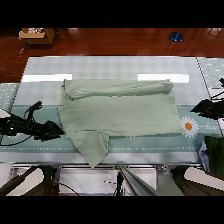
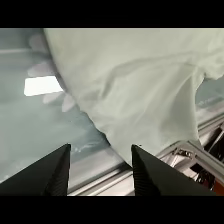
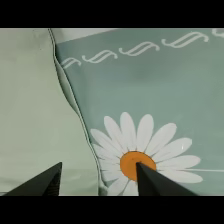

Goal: Fold the shirts.

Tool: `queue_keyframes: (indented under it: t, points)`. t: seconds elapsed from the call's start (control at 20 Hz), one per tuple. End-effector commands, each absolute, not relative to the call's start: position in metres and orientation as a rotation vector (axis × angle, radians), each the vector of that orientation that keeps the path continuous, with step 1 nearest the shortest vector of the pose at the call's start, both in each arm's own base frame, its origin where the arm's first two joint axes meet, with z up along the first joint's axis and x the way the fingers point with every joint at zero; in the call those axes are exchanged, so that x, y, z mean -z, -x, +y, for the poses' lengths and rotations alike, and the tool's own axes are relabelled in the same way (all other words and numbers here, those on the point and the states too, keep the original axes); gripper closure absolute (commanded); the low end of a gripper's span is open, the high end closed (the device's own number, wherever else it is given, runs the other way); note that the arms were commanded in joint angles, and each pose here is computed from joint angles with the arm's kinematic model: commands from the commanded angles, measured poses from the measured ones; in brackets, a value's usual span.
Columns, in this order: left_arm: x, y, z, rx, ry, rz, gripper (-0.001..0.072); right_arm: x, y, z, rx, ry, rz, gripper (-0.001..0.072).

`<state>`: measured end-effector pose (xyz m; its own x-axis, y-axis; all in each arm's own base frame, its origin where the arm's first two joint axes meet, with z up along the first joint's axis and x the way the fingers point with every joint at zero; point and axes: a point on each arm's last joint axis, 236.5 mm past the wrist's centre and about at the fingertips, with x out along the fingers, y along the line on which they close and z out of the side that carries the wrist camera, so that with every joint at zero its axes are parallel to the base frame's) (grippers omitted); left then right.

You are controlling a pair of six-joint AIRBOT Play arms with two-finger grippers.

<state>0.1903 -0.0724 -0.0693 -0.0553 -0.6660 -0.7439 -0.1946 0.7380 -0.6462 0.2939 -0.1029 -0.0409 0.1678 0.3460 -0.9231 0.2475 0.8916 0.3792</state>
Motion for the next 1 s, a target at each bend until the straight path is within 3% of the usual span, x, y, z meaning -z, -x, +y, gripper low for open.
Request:
queue_keyframes:
  t: [0.0, 0.2, 0.3, 0.4, 0.45, 0.55, 0.6, 0.75, 0.95]
  points:
    - [0.083, -0.180, -0.088, 0.447, 0.679, 1.637, 0.0237, 0.040, -0.292, -0.098, -0.093, -0.538, 1.413, 0.0171]
    - [0.103, -0.193, -0.099, 0.381, 0.620, 1.633, 0.0235, 0.036, -0.295, -0.089, -0.123, -0.576, 1.402, 0.0171]
    - [0.114, -0.201, -0.102, 0.331, 0.609, 1.627, 0.0166, 0.034, -0.294, -0.089, -0.125, -0.573, 1.402, 0.0171]
    - [0.122, -0.214, -0.113, 0.319, 0.611, 1.587, 0.0167, 0.030, -0.295, -0.090, -0.118, -0.562, 1.386, 0.0171]
    - [0.123, -0.219, -0.121, 0.321, 0.629, 1.570, 0.0204, 0.027, -0.296, -0.090, -0.115, -0.558, 1.377, 0.0171]
    - [0.124, -0.221, -0.134, 0.340, 0.646, 1.567, 0.0614, 0.021, -0.297, -0.090, -0.113, -0.553, 1.360, 0.0171]
    - [0.124, -0.219, -0.137, 0.360, 0.629, 1.570, 0.0687, 0.019, -0.297, -0.090, -0.107, -0.554, 1.353, 0.0171]
    - [0.121, -0.213, -0.138, 0.385, 0.634, 1.595, 0.0687, 0.028, -0.285, -0.100, -0.072, -0.509, 1.401, 0.0169]
    - [0.117, -0.208, -0.134, 0.404, 0.656, 1.610, 0.0687, 0.056, -0.249, -0.100, -0.015, -0.704, 1.441, 0.0162]
